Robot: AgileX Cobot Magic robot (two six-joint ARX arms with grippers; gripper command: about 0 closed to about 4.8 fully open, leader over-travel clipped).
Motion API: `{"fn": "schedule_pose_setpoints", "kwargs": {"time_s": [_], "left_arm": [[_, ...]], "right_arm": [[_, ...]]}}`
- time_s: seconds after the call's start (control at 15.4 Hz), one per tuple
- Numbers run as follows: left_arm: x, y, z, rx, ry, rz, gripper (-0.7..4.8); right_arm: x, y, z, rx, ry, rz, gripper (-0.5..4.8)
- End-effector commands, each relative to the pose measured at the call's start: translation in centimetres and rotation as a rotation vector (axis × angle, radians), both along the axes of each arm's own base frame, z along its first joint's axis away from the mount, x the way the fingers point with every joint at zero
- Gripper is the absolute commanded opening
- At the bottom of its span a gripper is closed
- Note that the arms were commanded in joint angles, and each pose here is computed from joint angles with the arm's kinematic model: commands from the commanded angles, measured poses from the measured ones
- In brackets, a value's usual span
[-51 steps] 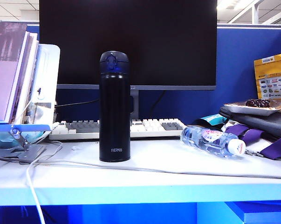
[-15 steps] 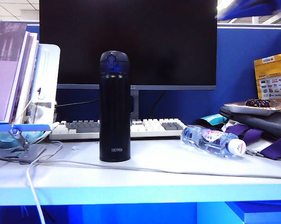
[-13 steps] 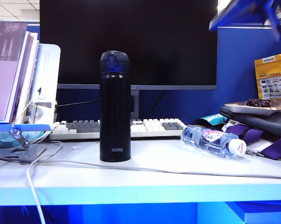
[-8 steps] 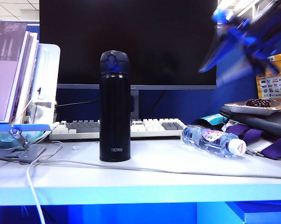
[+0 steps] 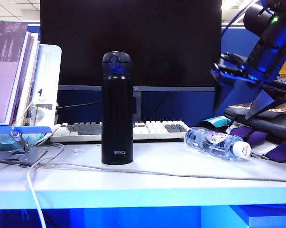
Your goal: Pick up the mineral water bottle and place it vertically to the right of the black thermos cup.
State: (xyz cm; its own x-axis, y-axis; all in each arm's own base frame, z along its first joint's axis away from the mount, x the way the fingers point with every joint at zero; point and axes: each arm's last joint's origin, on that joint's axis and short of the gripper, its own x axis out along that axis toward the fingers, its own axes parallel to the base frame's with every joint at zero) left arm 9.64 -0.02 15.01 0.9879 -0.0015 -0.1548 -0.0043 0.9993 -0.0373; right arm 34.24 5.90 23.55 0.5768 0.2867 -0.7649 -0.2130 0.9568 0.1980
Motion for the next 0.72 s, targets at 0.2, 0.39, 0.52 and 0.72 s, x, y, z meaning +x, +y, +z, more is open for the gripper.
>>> {"fn": "schedule_pose_setpoints", "kwargs": {"time_s": [0.2, 0.39, 0.52, 0.72], "left_arm": [[0.0, 0.0, -0.1, 0.004, 0.011, -0.002, -0.02], [0.0, 0.0, -0.1, 0.004, 0.011, -0.002, -0.03], [0.0, 0.0, -0.1, 0.004, 0.011, -0.002, -0.02], [0.0, 0.0, -0.1, 0.004, 0.011, -0.002, -0.02]], "right_arm": [[1.8, 0.7, -1.2, -0.079, 0.026, 0.039, 4.79], [2.6, 0.9, -2.4, -0.109, 0.098, 0.057, 4.79], [3.2, 1.0, -3.3, -0.14, 0.142, 0.072, 4.79], [3.9, 1.4, -4.5, -0.175, 0.189, 0.097, 4.79]]}}
